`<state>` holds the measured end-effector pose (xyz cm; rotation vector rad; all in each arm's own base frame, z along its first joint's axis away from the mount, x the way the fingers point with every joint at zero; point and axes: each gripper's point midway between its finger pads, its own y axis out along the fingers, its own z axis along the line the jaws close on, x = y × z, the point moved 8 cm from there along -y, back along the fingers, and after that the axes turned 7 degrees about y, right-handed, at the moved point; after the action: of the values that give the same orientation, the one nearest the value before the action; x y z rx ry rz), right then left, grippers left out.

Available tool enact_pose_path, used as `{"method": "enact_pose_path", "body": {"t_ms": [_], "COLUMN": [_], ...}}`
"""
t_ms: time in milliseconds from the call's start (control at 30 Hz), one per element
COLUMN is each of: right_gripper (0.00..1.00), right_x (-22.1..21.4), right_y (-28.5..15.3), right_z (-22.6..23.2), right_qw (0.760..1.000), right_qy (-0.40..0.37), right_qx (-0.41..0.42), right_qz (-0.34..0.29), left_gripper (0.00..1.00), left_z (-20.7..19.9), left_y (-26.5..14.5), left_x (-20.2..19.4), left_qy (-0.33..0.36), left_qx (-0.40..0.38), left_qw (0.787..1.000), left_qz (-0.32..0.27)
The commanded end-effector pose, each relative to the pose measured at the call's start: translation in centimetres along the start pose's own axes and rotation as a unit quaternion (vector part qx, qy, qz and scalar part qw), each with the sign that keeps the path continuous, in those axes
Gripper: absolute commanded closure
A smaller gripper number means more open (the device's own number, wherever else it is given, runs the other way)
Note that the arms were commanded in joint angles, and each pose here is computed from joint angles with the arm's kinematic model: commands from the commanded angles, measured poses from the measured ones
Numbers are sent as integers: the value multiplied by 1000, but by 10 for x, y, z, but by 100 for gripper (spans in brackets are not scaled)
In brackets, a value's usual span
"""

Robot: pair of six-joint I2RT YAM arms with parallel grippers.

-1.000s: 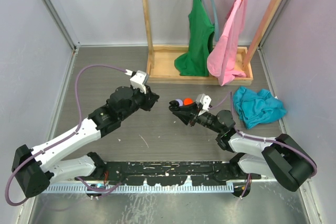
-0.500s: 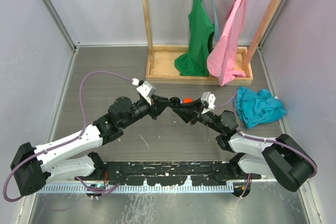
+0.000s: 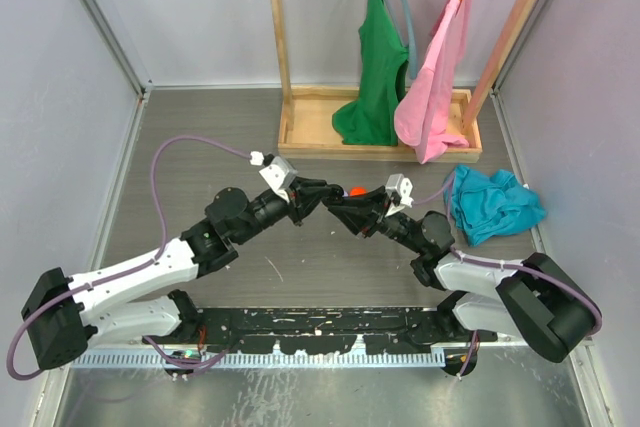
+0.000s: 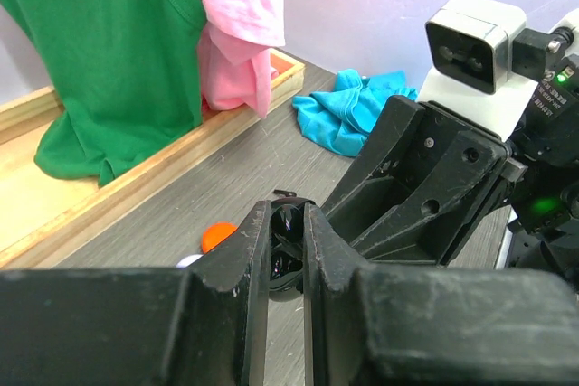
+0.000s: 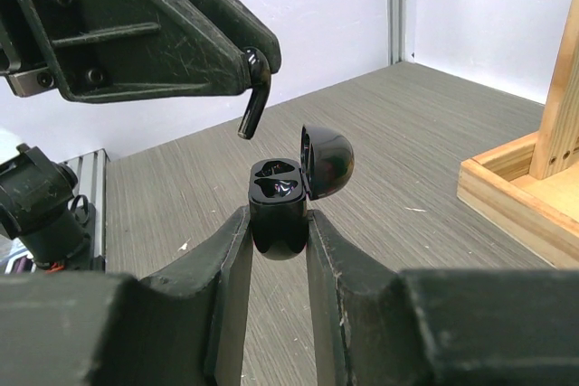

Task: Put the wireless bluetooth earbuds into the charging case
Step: Place the earbud in the charging case.

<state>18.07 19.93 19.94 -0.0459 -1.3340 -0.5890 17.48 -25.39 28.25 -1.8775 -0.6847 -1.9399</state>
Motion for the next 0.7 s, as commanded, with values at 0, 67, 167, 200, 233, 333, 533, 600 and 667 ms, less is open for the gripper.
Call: {"method": "enact_pose_path", "body": {"t_ms": [0,67,167,200,233,333,533,600,667], "right_gripper": [99,99,99,99,99,99,99,99,99], "right_x": [16,16,18,19,20,20,18,18,18], "right_y": [4,3,3,3,3,4,4,4,4], "right_z": [7,8,8,9,9,8,6,6,6], "right_qw": [999,999,998,998,998,998,998,998,998], "right_qy": [-13,-13,-15,-15,-16,-19,-27,-29,-30], "right_qx": [22,23,22,22,22,22,19,20,21], "right_qz": [-44,-45,-49,-50,-51,-48,-44,-44,-45], "left_gripper": [92,92,92,92,92,93,93,93,93], "left_z": [-3,-4,-7,-8,-9,-11,-14,-15,-16], "left_y": [8,9,10,10,10,10,10,11,11], "left_x": [19,17,13,12,12,14,14,13,13], "left_qy": [20,22,29,33,35,41,54,58,62], "left_qx": [-6,-9,-11,-10,-10,-12,-7,-5,-2], "left_qw": [998,999,999,999,998,998,998,997,997], "left_qz": [-51,-47,-43,-41,-42,-44,-43,-42,-41]}}
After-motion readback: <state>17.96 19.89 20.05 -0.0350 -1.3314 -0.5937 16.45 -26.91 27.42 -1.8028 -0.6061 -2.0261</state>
